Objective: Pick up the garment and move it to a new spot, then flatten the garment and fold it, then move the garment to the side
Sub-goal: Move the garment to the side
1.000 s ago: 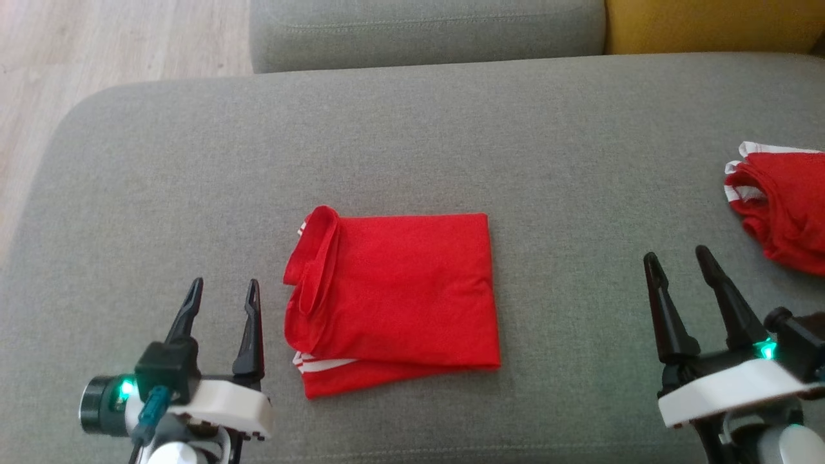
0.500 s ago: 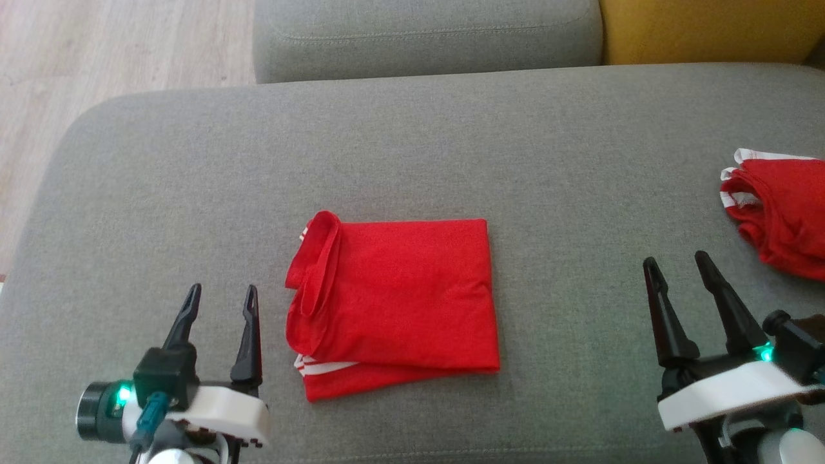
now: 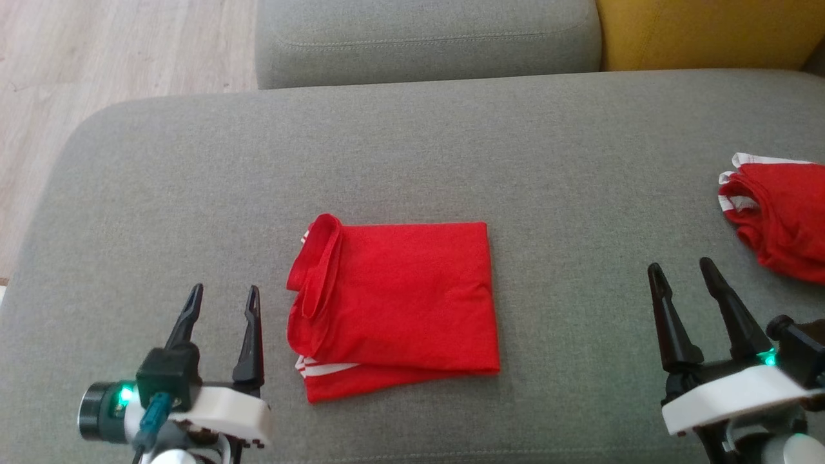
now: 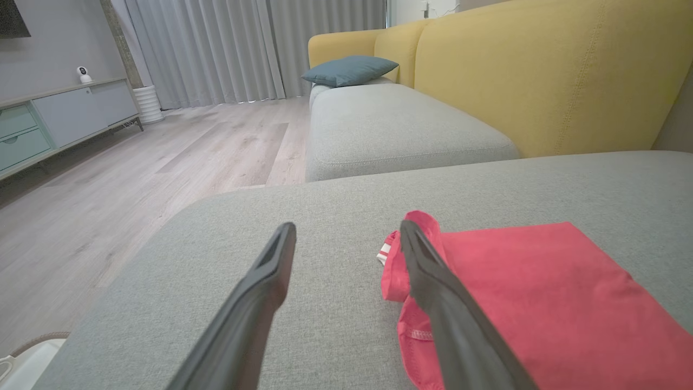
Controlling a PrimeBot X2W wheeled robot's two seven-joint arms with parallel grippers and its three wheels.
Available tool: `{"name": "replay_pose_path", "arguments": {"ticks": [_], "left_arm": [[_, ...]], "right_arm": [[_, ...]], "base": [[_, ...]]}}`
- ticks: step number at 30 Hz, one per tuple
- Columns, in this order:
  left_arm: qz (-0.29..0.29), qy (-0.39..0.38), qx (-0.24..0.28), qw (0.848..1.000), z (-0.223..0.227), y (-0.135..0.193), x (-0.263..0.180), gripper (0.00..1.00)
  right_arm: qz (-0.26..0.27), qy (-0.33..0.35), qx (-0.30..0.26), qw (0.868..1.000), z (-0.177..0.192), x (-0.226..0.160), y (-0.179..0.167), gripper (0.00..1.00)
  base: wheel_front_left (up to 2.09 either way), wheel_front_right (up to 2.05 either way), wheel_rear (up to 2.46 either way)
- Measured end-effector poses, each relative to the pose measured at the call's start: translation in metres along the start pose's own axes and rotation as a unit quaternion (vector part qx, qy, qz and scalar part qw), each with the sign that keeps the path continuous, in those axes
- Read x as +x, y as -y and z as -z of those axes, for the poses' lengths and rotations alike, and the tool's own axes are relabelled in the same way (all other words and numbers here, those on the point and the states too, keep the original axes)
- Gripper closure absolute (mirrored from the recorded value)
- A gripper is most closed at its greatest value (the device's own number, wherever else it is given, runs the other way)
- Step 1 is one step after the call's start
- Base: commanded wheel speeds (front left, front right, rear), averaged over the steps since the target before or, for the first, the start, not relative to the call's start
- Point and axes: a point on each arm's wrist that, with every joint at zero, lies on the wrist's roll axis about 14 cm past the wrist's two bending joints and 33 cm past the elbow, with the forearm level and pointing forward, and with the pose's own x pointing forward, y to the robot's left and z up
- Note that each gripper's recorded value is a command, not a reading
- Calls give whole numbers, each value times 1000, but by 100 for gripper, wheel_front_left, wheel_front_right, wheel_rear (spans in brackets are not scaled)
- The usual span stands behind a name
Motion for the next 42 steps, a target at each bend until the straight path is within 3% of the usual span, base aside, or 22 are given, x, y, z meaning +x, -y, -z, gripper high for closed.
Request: {"name": "replay_pose_path", "arguments": {"ticks": [12,21,31,37,38,39,42], "left_arm": [[-4,0,3,1000,0,-2,-4,0],[-23,22,12,999,-11,-15,4,0],[-59,47,15,997,-21,-31,13,0],[-79,37,15,996,-16,-41,13,0],[-81,36,15,996,-15,-42,13,0],[-82,35,15,996,-15,-43,13,0],[-82,34,17,996,-14,-42,14,0]], "right_arm": [[-5,-10,1,1000,5,4,-2,0],[-34,-94,11,995,53,19,-19,0],[-113,-198,38,973,121,67,-73,0],[-146,-298,42,943,170,69,-99,0],[-149,-303,43,940,171,71,-101,27],[-154,-309,42,938,173,73,-104,100],[-162,-312,43,935,171,78,-109,100]], "base": [[0,0,0],[0,0,0],[0,0,0],[0,0,0],[0,0,0],[0,0,0],[0,0,0]]}}
